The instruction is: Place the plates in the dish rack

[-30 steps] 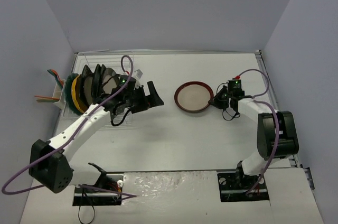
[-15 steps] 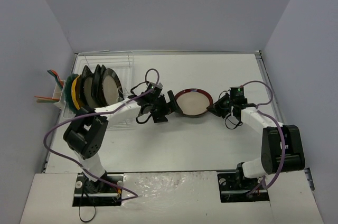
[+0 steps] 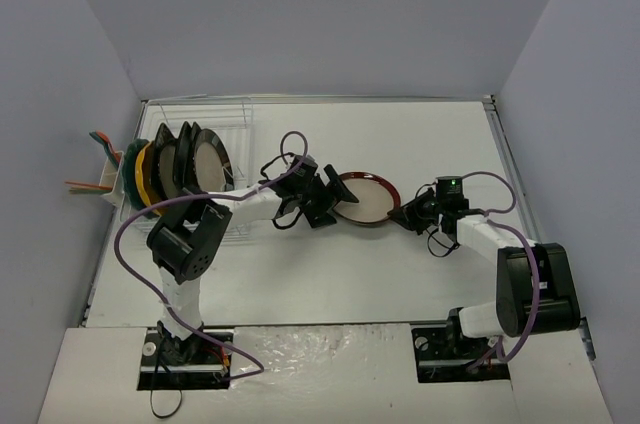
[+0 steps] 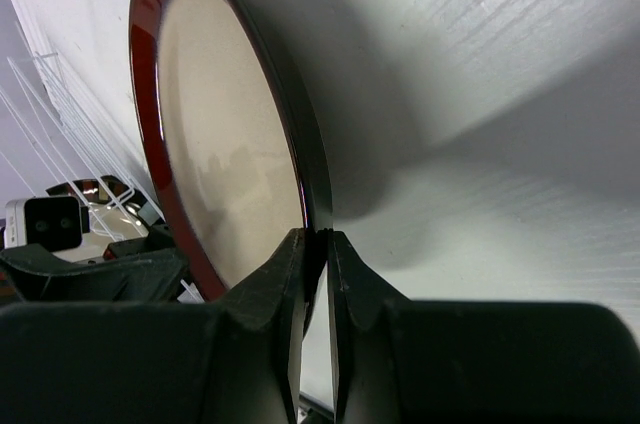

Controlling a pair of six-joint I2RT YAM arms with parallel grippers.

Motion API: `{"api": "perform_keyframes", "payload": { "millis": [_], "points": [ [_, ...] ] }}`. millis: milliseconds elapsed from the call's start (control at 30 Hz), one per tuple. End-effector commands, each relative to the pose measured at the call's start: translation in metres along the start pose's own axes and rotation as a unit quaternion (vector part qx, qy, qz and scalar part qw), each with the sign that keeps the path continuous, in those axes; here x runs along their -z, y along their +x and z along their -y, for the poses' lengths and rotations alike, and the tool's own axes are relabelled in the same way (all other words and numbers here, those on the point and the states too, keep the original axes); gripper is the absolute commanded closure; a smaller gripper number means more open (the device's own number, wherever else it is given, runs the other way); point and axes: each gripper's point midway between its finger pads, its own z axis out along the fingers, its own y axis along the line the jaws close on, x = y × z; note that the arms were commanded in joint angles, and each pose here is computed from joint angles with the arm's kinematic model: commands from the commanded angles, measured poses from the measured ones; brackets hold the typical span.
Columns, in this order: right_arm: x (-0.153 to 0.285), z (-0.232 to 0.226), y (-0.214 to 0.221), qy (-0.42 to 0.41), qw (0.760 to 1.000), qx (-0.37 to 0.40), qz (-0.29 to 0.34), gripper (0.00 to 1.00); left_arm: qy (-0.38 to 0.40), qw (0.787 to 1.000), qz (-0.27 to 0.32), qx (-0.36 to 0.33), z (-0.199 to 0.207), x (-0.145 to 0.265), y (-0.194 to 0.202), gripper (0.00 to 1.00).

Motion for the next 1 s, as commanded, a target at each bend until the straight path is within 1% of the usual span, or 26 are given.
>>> {"api": "perform_keyframes", "payload": {
  "millis": [0, 133, 200, 300, 333, 467, 500, 567, 600, 633, 700, 800, 833, 967],
  "points": [
    [0.026, -0.066, 0.002, -0.128, 0.991, 0.023, -0.009, 1.00, 0.077, 0.997, 0.029, 0.013, 0.051, 0.006, -0.012, 0.18],
    [0.026, -0.061, 0.005, -0.128, 0.991, 0.025, -0.013, 1.00, 0.093, 0.995, 0.037, 0.021, 0.057, 0.006, -0.015, 0.34],
    [0.027, -0.060, 0.007, -0.128, 0.991, 0.027, -0.013, 1.00, 0.097, 0.994, 0.039, 0.026, 0.059, 0.007, -0.017, 0.52],
    [0.029, -0.056, 0.008, -0.127, 0.991, 0.029, -0.013, 1.00, 0.100, 0.994, 0.042, 0.026, 0.060, 0.009, -0.017, 0.66],
    [0.030, -0.056, 0.009, -0.127, 0.991, 0.030, -0.013, 1.00, 0.099, 0.994, 0.045, 0.027, 0.058, 0.010, -0.017, 0.75],
    [0.033, -0.053, 0.008, -0.127, 0.991, 0.051, -0.001, 1.00, 0.107, 0.993, 0.045, 0.011, 0.063, 0.014, -0.016, 0.97],
    [0.034, -0.053, 0.007, -0.128, 0.990, 0.055, 0.002, 1.00, 0.111, 0.993, 0.045, 0.007, 0.065, 0.015, -0.016, 1.00],
    [0.036, -0.052, 0.008, -0.127, 0.989, 0.069, 0.005, 0.99, 0.119, 0.992, 0.047, -0.006, 0.071, 0.021, -0.015, 1.00],
    [0.037, -0.050, 0.008, -0.126, 0.989, 0.072, 0.005, 0.89, 0.122, 0.991, 0.051, -0.014, 0.073, 0.024, -0.016, 1.00],
    [0.037, -0.050, 0.008, -0.125, 0.989, 0.077, 0.006, 0.87, 0.125, 0.991, 0.054, -0.016, 0.076, 0.028, -0.016, 1.00],
    [0.041, -0.049, 0.006, -0.122, 0.988, 0.090, 0.018, 0.60, 0.127, 0.989, 0.063, -0.043, 0.084, 0.039, -0.017, 1.00],
    [0.048, -0.049, 0.003, -0.115, 0.987, 0.109, 0.032, 0.36, 0.140, 0.983, 0.088, -0.081, 0.106, 0.063, -0.023, 1.00],
    [0.050, -0.049, 0.002, -0.113, 0.986, 0.115, 0.035, 0.24, 0.138, 0.981, 0.094, -0.101, 0.110, 0.069, -0.024, 1.00],
    [0.063, -0.060, -0.006, -0.107, 0.981, 0.155, 0.056, 0.09, 0.123, 0.974, 0.117, -0.153, 0.123, 0.100, -0.029, 1.00]
  ]
}}
